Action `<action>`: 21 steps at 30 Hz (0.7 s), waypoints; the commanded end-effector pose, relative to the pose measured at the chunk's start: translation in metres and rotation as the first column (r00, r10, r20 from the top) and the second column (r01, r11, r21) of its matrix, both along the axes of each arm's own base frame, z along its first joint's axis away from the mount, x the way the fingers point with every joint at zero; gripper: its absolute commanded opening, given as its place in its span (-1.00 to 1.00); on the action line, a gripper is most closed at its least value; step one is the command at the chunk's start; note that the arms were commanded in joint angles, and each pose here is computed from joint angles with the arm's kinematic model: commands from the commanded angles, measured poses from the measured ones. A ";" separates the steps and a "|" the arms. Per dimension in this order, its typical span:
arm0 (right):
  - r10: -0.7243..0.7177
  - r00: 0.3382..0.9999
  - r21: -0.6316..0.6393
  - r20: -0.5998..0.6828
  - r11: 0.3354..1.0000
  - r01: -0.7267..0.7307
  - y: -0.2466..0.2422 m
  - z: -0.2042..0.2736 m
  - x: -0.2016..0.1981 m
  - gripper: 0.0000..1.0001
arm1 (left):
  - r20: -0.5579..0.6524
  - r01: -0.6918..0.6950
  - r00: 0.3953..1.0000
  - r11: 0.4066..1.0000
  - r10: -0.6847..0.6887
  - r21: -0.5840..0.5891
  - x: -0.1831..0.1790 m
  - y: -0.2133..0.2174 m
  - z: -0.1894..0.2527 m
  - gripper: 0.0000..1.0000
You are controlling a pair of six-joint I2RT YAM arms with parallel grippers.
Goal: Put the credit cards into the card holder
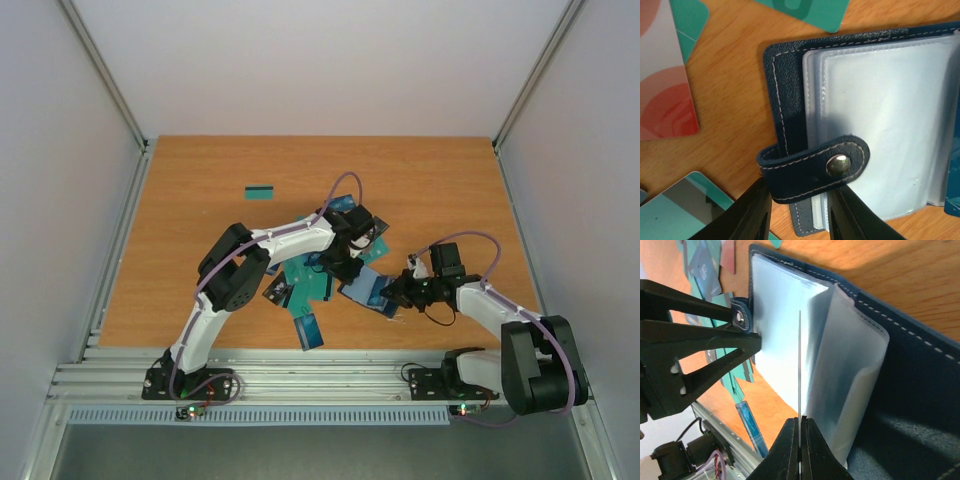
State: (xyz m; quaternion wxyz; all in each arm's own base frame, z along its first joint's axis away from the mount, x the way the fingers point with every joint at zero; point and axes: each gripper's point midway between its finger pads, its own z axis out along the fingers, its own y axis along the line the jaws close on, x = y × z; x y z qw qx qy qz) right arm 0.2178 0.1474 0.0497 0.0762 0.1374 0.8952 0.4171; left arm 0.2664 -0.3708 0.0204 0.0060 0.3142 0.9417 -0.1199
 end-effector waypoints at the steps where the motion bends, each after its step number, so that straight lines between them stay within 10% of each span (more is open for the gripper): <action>1: -0.020 1.000 -0.054 -0.003 0.998 0.019 -0.008 -0.005 0.004 -0.98 | -0.006 0.009 1.000 0.997 -0.009 0.073 -0.001 0.011 -0.026 -0.40; 21: -0.070 0.998 -0.009 0.000 0.997 0.070 -0.005 -0.011 0.016 -0.98 | -0.021 0.026 0.999 0.996 -0.024 0.089 -0.007 0.018 -0.032 -0.69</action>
